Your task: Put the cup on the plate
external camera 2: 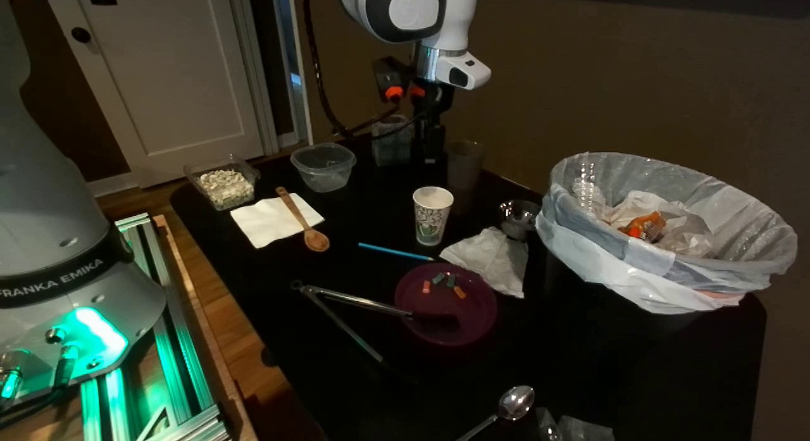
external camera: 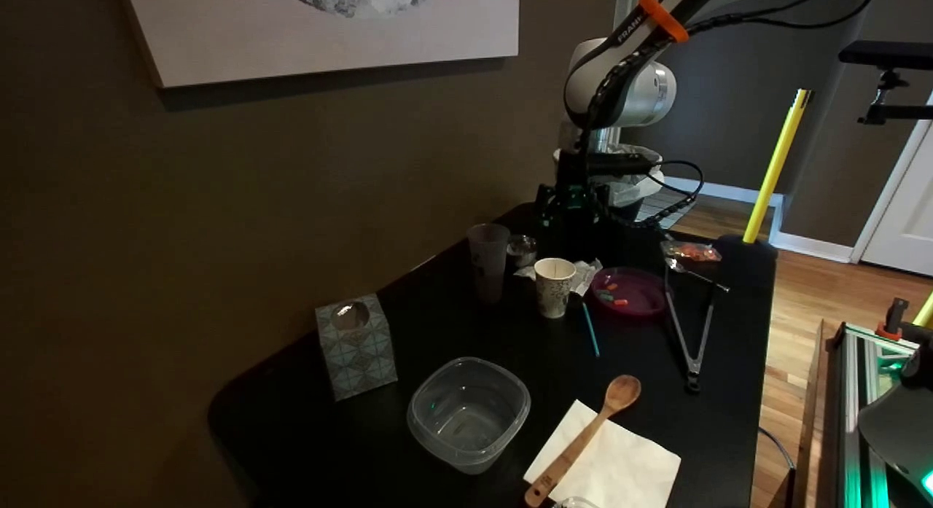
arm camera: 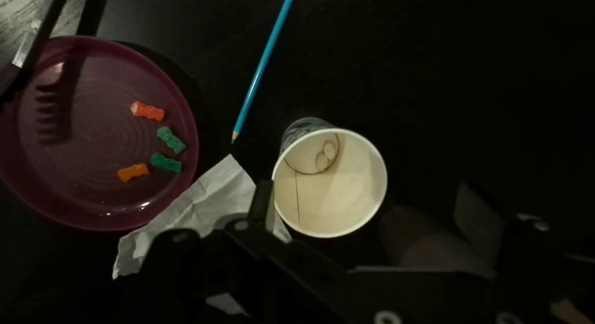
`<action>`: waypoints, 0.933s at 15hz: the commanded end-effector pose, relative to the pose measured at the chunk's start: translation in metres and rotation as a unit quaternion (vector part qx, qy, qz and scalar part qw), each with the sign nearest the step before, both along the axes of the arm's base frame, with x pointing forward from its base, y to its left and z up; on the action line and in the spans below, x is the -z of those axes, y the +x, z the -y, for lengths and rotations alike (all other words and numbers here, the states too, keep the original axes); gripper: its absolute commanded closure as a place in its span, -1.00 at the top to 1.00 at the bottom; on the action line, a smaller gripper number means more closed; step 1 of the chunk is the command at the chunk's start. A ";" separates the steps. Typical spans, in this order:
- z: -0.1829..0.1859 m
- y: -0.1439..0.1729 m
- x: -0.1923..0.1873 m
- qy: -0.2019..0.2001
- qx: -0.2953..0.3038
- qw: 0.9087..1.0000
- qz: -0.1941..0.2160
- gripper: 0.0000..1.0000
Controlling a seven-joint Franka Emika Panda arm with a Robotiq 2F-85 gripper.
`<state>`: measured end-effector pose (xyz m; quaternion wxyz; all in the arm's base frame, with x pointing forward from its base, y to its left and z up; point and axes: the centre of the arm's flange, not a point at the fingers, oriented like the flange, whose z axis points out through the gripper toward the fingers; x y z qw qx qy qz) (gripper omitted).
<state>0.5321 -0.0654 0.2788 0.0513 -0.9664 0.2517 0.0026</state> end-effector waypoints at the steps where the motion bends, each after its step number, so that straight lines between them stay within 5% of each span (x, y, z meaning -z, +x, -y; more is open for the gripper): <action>1: 0.000 -0.001 -0.001 0.000 0.000 1.000 0.001 1.00; 11: 0.019 -0.013 0.059 0.004 0.039 0.998 -0.040 1.00; 14: 0.026 -0.004 0.081 -0.002 0.096 0.994 -0.056 1.00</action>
